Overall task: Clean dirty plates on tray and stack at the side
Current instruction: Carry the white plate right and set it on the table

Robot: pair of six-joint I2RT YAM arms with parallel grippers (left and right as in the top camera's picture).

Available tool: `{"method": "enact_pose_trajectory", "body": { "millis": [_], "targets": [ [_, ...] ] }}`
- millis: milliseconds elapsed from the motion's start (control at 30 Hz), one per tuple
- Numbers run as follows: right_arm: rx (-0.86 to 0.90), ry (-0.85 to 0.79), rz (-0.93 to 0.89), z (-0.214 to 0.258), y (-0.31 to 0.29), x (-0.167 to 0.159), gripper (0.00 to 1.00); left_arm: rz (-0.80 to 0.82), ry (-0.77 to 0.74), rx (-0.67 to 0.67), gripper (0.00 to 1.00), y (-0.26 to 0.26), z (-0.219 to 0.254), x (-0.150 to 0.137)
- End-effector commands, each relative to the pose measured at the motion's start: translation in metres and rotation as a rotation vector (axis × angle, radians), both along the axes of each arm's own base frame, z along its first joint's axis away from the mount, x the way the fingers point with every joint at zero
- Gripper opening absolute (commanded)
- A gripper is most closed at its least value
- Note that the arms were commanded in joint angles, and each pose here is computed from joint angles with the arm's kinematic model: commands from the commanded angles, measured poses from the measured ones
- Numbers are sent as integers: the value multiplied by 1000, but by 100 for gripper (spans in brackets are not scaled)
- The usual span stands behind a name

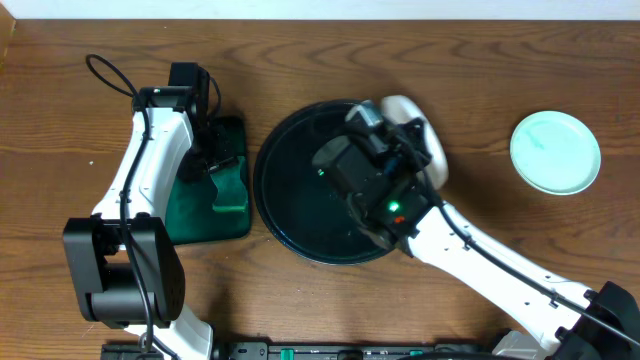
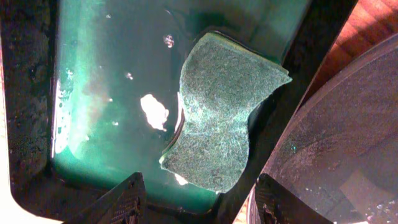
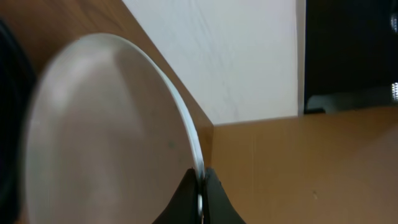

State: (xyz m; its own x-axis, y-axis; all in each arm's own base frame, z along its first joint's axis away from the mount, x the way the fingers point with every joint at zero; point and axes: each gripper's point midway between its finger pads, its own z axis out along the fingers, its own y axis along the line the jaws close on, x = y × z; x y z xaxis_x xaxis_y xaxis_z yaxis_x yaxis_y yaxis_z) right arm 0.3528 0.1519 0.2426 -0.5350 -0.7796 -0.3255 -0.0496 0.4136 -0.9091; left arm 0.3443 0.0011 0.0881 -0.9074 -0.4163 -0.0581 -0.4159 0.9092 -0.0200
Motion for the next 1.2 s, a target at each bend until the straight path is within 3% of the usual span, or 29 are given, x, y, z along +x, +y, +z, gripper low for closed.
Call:
{"method": "enact_pose_trajectory", "body": {
  "millis": [0,67,167,300,400,567,733,800,933,967,1100,1167],
  "targets": [
    [79,-30,24,4,13,-5,1,2,26,9,58,4,-7,-5],
    [173,-9,16,-5,9,1,1,1,31,9,57,4,-7,-6],
    [126,7,85,-1,33,-18,1,2,26,9,58,4,-7,-5],
    [234,16,71,-7,30,-7,1,1,24,9,58,4,-7,-4],
    [206,18,112,-1,44,-19,1,2,27,9,58,4,-7,-5],
    [455,130,162,-24,62,-15,1,2,28,9,58,4,-7,-5],
    [142,-203,-107,39,-7,-7,1,2,34,9,58,4,-7,-7],
    [117,-139,-56,35,-1,-3,1,2,31,9,58,4,-7,-6],
    [353,57,142,-7,50,-9,1,2,27,9,58,4,-7,-5],
    [361,44,132,-7,50,-10,1,2,28,9,58,4,-7,-5],
    [3,-255,-169,49,-13,-12,1,2,31,9,58,4,-7,-6],
    [2,-233,-166,46,-15,-7,1,2,30,9,58,4,-7,-5]
  ]
}}
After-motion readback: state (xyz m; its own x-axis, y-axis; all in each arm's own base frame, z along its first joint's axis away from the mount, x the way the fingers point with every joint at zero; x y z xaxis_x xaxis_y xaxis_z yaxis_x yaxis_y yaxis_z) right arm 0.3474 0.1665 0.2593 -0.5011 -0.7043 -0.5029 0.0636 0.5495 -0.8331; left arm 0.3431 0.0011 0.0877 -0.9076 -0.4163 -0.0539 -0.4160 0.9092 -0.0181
